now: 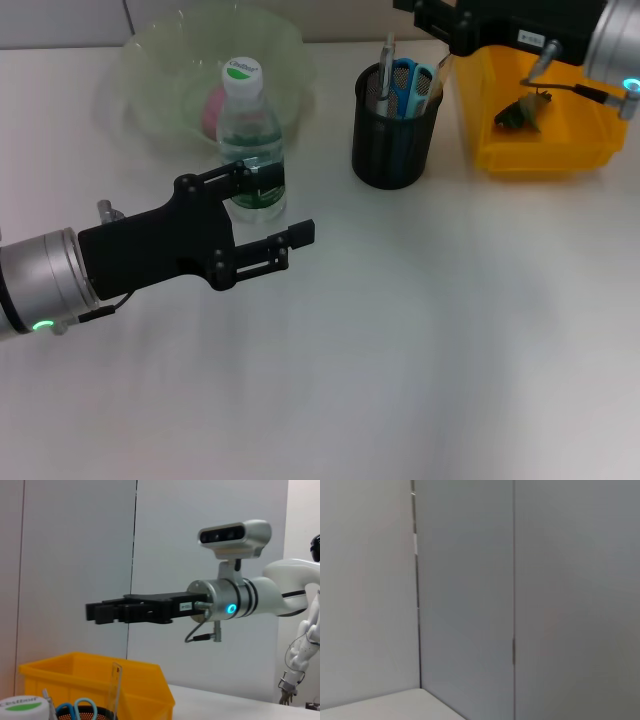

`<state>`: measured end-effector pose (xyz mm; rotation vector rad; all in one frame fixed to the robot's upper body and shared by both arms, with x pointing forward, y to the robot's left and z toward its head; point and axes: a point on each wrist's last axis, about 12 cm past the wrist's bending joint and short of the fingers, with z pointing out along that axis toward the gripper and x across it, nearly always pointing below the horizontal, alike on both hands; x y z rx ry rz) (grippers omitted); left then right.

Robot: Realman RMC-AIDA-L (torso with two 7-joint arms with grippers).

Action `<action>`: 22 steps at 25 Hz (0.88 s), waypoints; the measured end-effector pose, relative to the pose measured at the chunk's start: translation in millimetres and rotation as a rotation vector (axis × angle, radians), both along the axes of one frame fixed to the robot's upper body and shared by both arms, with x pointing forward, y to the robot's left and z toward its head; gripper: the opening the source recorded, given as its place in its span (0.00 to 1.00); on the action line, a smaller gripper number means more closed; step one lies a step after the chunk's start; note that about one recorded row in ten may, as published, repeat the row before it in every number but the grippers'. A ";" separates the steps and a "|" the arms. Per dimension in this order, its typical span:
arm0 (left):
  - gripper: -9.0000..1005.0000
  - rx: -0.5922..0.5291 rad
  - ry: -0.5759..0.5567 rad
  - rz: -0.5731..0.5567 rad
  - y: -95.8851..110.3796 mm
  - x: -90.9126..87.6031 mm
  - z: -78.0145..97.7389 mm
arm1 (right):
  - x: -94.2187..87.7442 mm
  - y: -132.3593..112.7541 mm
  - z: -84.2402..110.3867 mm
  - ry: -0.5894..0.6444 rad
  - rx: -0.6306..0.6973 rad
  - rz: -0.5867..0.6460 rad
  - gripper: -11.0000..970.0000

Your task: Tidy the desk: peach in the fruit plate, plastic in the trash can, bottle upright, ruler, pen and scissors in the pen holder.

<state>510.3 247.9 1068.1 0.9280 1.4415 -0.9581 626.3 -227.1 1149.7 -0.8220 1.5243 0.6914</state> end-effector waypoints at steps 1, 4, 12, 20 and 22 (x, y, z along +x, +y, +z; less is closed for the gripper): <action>0.72 0.000 -0.001 0.000 0.2 0.3 0.4 | -2.7 -1.7 0.7 -0.006 0.001 0.011 0.30; 0.72 -0.012 -0.005 0.005 0.8 1.2 2.3 | -11.3 -8.4 3.4 -0.023 0.008 0.037 0.31; 0.72 -0.026 -0.012 0.007 1.3 1.0 4.3 | -36.2 -28.2 -3.8 0.021 0.041 0.060 0.33; 0.72 -0.044 -0.004 -0.010 1.9 -2.7 4.8 | -86.5 -44.5 -17.4 -0.033 0.100 0.206 0.71; 0.72 -0.045 -0.003 -0.011 2.0 -2.9 4.7 | -104.8 -47.6 -23.9 -0.078 0.099 0.264 0.75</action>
